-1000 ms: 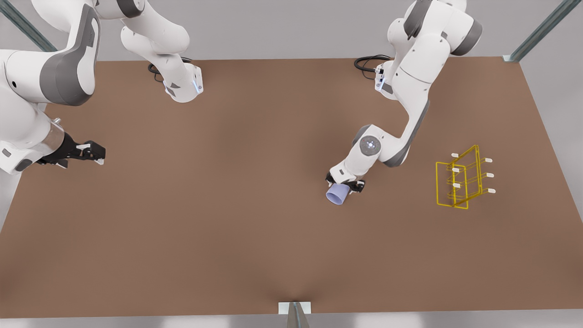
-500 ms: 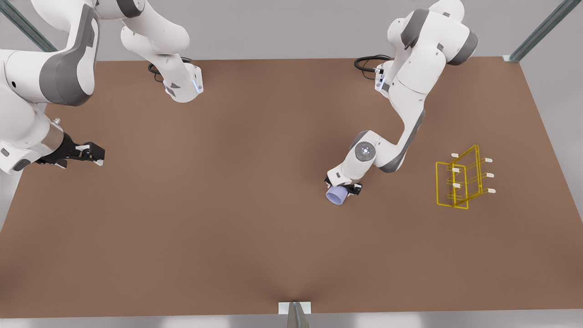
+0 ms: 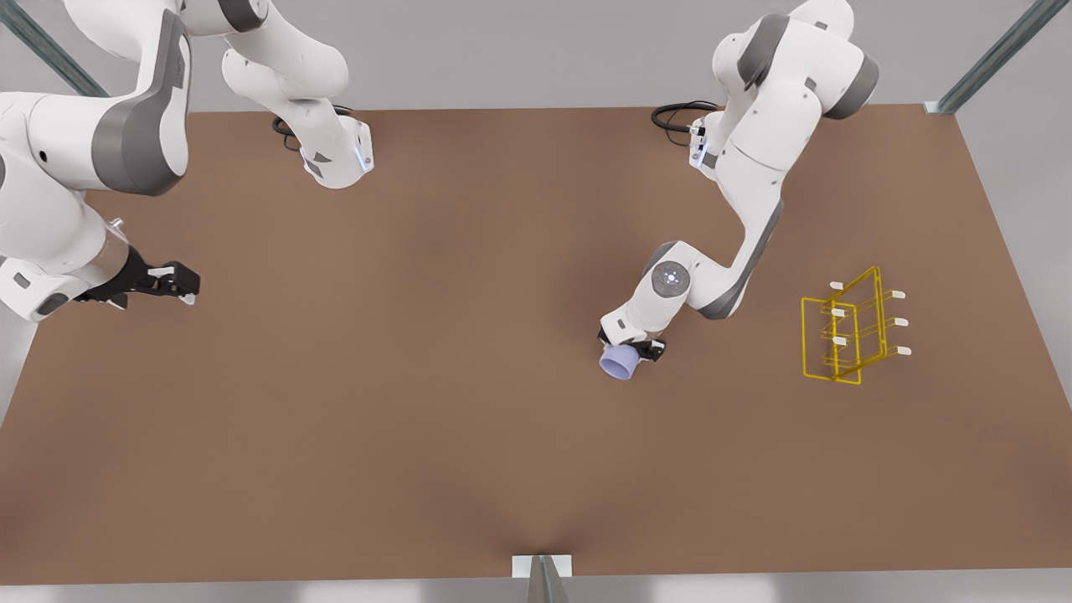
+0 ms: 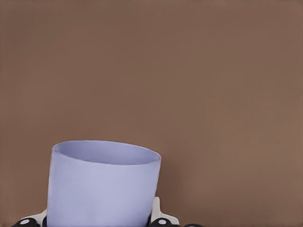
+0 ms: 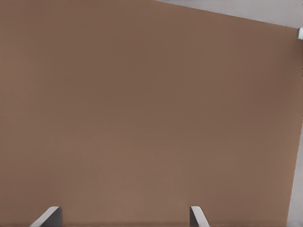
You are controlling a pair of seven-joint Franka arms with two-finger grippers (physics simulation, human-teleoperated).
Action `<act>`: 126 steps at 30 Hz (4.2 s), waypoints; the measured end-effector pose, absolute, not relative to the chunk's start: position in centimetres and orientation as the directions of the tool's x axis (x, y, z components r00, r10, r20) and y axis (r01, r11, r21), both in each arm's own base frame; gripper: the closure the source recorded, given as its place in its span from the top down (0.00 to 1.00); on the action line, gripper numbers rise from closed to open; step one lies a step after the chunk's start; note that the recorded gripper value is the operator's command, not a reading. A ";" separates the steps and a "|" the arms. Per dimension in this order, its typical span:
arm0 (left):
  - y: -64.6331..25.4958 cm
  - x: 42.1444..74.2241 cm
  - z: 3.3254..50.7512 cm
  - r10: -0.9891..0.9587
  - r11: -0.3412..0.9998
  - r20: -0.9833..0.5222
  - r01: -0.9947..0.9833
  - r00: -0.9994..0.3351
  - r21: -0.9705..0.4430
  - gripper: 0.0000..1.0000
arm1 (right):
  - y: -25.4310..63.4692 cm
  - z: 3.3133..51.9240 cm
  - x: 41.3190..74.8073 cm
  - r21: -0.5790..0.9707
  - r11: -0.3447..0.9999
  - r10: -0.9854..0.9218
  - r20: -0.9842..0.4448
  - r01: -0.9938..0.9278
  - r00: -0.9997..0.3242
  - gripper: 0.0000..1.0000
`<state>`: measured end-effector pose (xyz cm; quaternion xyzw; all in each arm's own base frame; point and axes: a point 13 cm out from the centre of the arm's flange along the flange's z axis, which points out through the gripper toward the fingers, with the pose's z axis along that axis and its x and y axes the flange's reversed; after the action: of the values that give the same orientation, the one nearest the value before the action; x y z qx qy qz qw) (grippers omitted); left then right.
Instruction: Place the cup on the cup holder
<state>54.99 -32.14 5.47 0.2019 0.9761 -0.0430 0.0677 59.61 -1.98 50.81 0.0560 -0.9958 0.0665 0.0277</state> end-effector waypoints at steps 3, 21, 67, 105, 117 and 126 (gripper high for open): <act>-31.9 58.2 9.5 0.418 0.907 -0.132 0.421 -0.899 0.005 0.71 | -2.3 50.9 59.6 -0.132 0.985 -0.102 0.062 -0.109 -0.993 1.00; -9.3 64.3 29.5 0.000 -0.299 0.863 0.824 -0.505 0.482 0.71 | -2.3 50.9 59.6 -0.136 0.985 -0.097 0.062 -0.105 -0.993 1.00; 6.9 60.2 26.9 -0.259 -0.206 0.962 0.978 -0.087 0.033 0.70 | -1.3 50.5 59.5 -0.140 0.983 -0.112 0.073 -0.121 -0.991 1.00; 8.9 57.6 19.8 -0.122 -0.167 0.967 0.965 -0.225 0.204 1.00 | -0.8 50.5 59.4 -0.140 0.982 -0.118 0.074 -0.128 -0.990 1.00; 6.5 58.7 23.7 -0.084 -0.175 0.940 0.934 -0.331 0.313 1.00 | -0.8 50.5 59.4 -0.140 0.982 -0.118 0.074 -0.128 -0.990 1.00; -3.6 60.7 45.2 0.313 0.820 0.357 0.440 -0.880 0.366 1.00 | -0.8 50.4 59.4 -0.140 0.982 -0.118 0.078 -0.128 -0.990 1.00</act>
<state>60.71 -3.62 45.19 0.1994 0.9433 0.2242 -0.1421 59.35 -0.84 50.45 0.0620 -0.9948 0.0725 0.0346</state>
